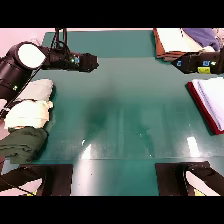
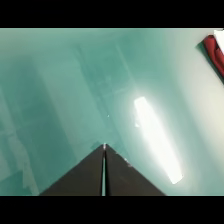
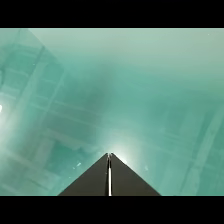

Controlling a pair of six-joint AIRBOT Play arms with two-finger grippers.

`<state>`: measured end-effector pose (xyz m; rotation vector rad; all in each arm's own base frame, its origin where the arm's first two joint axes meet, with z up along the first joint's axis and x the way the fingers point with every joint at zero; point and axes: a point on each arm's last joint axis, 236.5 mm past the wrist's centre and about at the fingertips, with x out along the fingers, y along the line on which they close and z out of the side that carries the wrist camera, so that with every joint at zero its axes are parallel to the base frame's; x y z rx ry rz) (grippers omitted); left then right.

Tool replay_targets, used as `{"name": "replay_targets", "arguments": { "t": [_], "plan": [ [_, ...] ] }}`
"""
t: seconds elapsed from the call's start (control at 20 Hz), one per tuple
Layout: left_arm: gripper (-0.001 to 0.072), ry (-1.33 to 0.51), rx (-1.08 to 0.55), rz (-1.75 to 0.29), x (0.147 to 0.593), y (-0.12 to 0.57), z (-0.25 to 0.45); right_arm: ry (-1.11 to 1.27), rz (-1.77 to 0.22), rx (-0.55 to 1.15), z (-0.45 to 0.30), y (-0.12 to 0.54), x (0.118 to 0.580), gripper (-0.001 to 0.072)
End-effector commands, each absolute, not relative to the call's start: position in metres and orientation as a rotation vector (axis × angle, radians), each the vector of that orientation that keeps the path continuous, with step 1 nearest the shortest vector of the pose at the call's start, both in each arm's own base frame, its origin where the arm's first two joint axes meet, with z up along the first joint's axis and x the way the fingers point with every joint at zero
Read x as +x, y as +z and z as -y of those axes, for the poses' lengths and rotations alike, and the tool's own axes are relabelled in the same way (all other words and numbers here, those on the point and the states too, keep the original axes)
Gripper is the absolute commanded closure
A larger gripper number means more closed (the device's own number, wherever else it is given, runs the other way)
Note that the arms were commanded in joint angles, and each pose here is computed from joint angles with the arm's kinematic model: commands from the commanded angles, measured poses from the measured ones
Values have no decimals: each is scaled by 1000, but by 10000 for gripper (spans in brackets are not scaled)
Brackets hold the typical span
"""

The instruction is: Fold the shirts.

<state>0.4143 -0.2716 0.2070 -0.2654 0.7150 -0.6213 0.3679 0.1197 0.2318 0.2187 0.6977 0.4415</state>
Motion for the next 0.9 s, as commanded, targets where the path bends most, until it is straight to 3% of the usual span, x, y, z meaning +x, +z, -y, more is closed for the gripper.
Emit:
{"name": "replay_targets", "arguments": {
  "t": [0.0,0.45,0.55,0.8,0.85],
  "plan": [
    [682,-621,-266,-713,415,207,272,445,-696,219,-121,233,367,695],
    [682,-620,-268,-713,415,207,272,445,-696,219,-121,233,367,694],
    [682,-601,-191,-634,429,215,262,445,-696,219,-121,233,367,694],
    [679,-192,108,-621,473,210,94,445,-696,218,-121,233,367,694],
    [591,-122,120,-669,473,197,62,445,-696,218,-121,233,367,694]
  ]
}}
